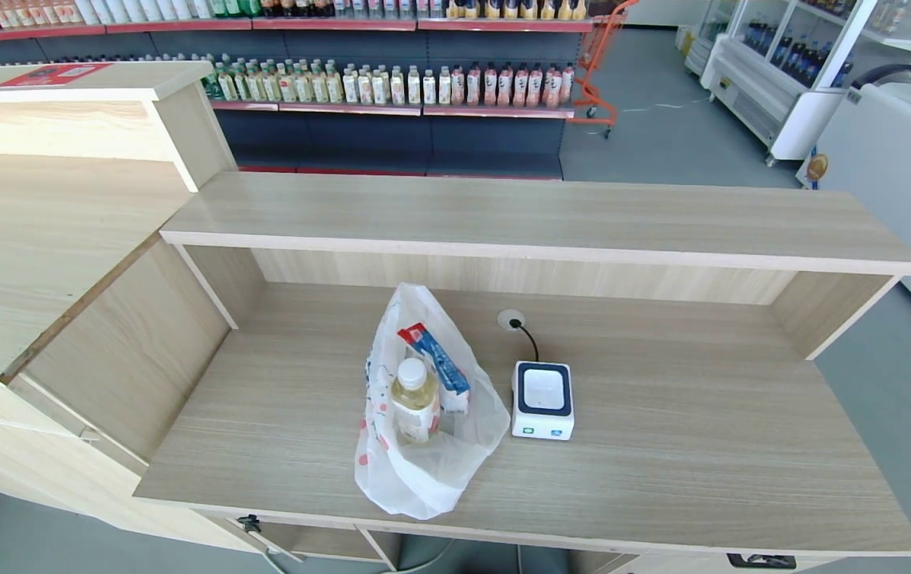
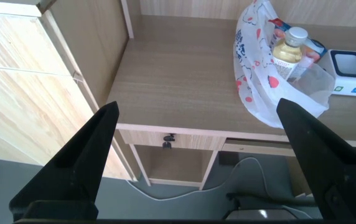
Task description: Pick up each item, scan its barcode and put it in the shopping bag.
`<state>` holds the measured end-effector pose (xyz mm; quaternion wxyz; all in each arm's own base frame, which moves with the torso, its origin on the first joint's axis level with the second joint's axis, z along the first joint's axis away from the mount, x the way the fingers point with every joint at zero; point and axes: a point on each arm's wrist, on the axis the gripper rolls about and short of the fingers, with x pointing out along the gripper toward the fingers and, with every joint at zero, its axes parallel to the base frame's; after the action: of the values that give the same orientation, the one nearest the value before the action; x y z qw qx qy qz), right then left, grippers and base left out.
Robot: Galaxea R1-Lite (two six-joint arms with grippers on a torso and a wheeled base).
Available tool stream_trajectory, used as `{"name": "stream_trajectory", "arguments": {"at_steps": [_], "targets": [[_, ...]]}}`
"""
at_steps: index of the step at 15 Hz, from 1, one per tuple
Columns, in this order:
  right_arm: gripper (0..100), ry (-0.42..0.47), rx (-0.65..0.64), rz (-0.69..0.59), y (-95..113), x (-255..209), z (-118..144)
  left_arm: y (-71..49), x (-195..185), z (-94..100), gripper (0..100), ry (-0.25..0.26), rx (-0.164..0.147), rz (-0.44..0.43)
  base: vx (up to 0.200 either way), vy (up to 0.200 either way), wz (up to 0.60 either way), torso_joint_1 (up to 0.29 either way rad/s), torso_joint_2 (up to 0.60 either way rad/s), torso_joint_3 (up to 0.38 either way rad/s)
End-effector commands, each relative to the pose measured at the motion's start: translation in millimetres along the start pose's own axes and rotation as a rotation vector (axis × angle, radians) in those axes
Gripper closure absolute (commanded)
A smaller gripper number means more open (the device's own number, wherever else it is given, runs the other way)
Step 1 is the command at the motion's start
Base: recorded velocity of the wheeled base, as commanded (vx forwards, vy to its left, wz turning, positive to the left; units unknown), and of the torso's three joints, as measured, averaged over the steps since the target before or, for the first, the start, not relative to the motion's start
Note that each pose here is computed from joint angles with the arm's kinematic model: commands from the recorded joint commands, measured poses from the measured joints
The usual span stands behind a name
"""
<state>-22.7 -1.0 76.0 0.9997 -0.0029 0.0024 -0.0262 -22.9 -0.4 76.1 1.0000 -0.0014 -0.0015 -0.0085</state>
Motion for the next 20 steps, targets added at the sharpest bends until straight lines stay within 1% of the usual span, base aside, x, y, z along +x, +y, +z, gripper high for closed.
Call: {"name": "stream_trajectory", "arguments": {"at_steps": [1,6,7,9,12,18,20], "targets": [[100,0.0,0.0,0.0,0.0,-0.3,-0.7,0.0,0.0,0.0,0,0.0,0.0,0.0,0.0,0.0,0.0,0.0,0.0,0.0],[100,0.0,0.004,0.0,0.0,-0.3,-0.7,0.0,0.0,0.0,0,0.0,0.0,0.0,0.0,0.0,0.0,0.0,0.0,0.0],[100,0.0,0.004,0.0,0.0,-0.3,-0.7,0.0,0.0,0.1,0,-0.002,-0.008,0.002,0.0,0.0,0.0,0.0,0.0,0.0],[100,0.0,0.006,0.0,0.0,-0.3,-0.7,0.0,0.0,0.0,0,0.0,-0.003,0.0,0.0,0.0,0.0,0.0,0.0,0.0],[100,0.0,0.006,0.0,0.0,-0.3,-0.7,0.0,0.0,0.0,0,0.0,-0.005,0.0,0.0,0.0,0.0,0.0,0.0,0.0],[100,0.0,0.006,0.0,0.0,-0.3,-0.7,0.0,0.0,0.0,0,0.0,0.004,-0.001,0.2,0.0,0.0,0.002,0.0,0.002],[100,0.0,0.006,0.0,0.0,-0.3,-0.7,0.0,0.0,0.0,0,0.0,0.0,-0.001,0.0,0.0,0.0,0.0,0.0,0.0]]}}
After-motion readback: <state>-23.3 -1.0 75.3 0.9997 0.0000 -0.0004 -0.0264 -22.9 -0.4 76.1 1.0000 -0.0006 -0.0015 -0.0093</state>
